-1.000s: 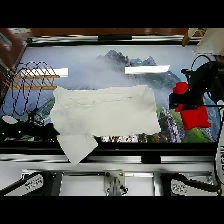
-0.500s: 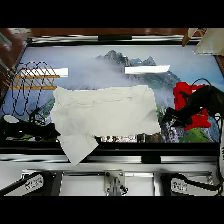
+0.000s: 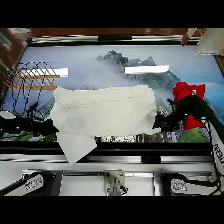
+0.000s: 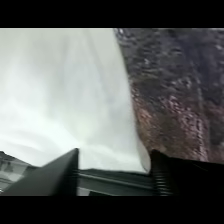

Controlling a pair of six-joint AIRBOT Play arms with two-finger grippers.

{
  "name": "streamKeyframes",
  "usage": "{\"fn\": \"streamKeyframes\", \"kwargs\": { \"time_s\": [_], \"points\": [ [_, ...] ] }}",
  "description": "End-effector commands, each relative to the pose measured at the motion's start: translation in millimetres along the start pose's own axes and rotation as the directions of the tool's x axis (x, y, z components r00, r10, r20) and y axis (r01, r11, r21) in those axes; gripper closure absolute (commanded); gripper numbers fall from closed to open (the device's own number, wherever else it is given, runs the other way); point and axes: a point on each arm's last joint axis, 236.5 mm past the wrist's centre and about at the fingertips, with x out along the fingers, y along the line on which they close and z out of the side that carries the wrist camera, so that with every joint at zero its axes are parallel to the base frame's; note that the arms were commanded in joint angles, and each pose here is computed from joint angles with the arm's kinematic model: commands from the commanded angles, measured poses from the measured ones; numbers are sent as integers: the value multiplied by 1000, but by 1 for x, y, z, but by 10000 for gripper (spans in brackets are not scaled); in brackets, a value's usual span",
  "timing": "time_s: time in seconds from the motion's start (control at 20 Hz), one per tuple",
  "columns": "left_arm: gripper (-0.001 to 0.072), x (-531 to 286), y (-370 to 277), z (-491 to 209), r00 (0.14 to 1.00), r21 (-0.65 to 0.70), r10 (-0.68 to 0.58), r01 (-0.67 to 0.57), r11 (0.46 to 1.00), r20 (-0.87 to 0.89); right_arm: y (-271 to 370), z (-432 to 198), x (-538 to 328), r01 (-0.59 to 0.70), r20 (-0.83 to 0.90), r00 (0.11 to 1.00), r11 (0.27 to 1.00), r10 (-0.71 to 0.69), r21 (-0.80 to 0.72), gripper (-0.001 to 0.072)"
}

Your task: Fold the shirts.

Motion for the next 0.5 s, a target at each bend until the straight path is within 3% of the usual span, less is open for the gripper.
{"fn": "streamKeyframes", "kwargs": {
  "time_s": [0.0, 0.05, 0.1, 0.3, 0.45],
  "points": [
    [668, -11, -8, 7, 1000, 25, -9, 9, 1000, 4, 17, 6, 13, -4, 19, 1000, 1000, 4, -3, 456],
    [668, -16, -11, 13, 1000, 39, -9, 9, 999, 17, 23, 5, 14, -15, 16, 1000, 1000, 15, 1, 580],
    [668, -23, -16, 21, 999, 55, -10, 8, 998, 35, 27, 5, 13, -26, 11, 1000, 1000, 26, -1, 645],
    [669, -85, -55, 65, 986, 184, -28, -3, 983, 162, 55, 18, -43, -48, 107, 992, 990, 62, -132, 645],
    [669, -213, -131, 116, 855, 362, -89, -119, 925, 510, 101, 44, -176, 44, 460, 881, 951, 107, -306, 645]
  ]
}}
